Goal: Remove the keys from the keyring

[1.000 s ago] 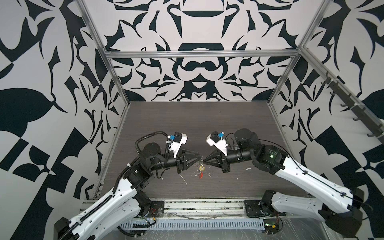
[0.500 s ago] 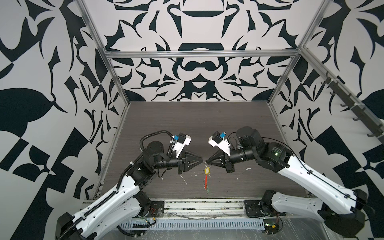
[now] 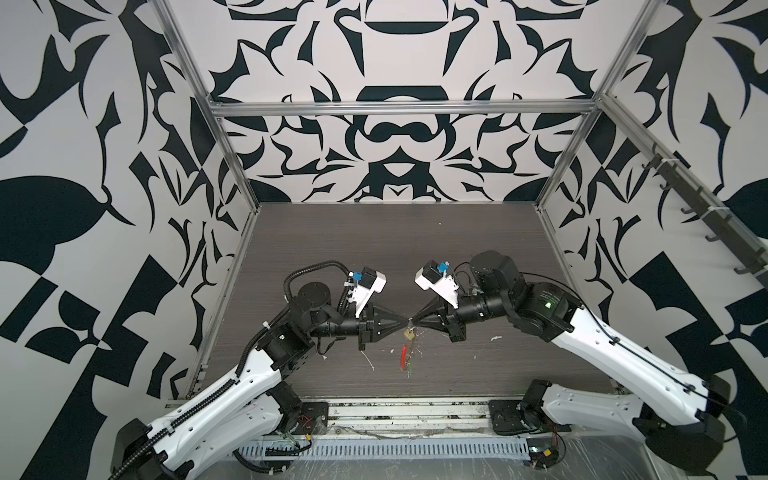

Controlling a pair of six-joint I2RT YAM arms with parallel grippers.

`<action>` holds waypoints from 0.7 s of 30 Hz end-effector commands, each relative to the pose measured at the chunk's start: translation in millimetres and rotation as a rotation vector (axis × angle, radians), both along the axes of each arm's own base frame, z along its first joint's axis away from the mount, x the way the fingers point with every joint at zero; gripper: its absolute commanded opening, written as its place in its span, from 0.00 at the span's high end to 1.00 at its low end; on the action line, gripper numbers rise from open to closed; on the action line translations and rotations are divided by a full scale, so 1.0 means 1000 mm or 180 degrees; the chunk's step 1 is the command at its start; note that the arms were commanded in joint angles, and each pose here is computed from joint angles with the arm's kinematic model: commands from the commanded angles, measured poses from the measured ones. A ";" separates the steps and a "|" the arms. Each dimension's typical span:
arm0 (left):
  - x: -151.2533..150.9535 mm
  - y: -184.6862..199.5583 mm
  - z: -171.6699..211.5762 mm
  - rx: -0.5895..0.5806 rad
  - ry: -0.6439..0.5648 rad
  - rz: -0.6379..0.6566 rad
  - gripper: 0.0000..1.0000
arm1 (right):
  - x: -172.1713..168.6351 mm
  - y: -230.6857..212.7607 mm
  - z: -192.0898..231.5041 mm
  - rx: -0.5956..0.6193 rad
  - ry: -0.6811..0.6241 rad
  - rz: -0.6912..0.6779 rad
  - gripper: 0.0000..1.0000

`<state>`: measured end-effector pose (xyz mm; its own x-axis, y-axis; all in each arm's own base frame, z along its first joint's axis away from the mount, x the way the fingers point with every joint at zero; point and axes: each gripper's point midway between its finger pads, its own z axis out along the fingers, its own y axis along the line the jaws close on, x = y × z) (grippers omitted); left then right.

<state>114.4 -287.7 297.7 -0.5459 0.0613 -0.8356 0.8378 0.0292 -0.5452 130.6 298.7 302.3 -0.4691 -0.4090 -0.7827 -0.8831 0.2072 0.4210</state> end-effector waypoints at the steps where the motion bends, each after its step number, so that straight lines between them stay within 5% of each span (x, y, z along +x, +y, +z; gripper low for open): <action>1: -0.004 -0.001 0.022 -0.0158 -0.0158 -0.0025 0.99 | 0.009 0.006 0.031 0.0315 -0.0204 -0.0079 1.00; 7: 0.002 0.000 0.032 -0.0269 -0.0275 0.0168 1.00 | 0.013 0.007 0.037 0.0513 -0.0160 -0.0231 0.99; 11: 0.007 0.010 0.047 -0.0511 -0.0460 0.0414 1.00 | 0.012 0.002 0.058 0.0976 -0.0263 -0.0363 0.69; 21: 0.010 0.025 0.068 -0.0948 -0.0638 0.0675 1.00 | 0.020 -0.010 0.086 0.2071 -0.0289 -0.0703 0.60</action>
<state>122.3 -267.9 348.0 -0.3844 -0.2146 -0.8979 0.9086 0.0843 -0.4091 146.1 293.3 338.5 -0.4696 0.0589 -0.8809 -0.8628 0.1809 0.4721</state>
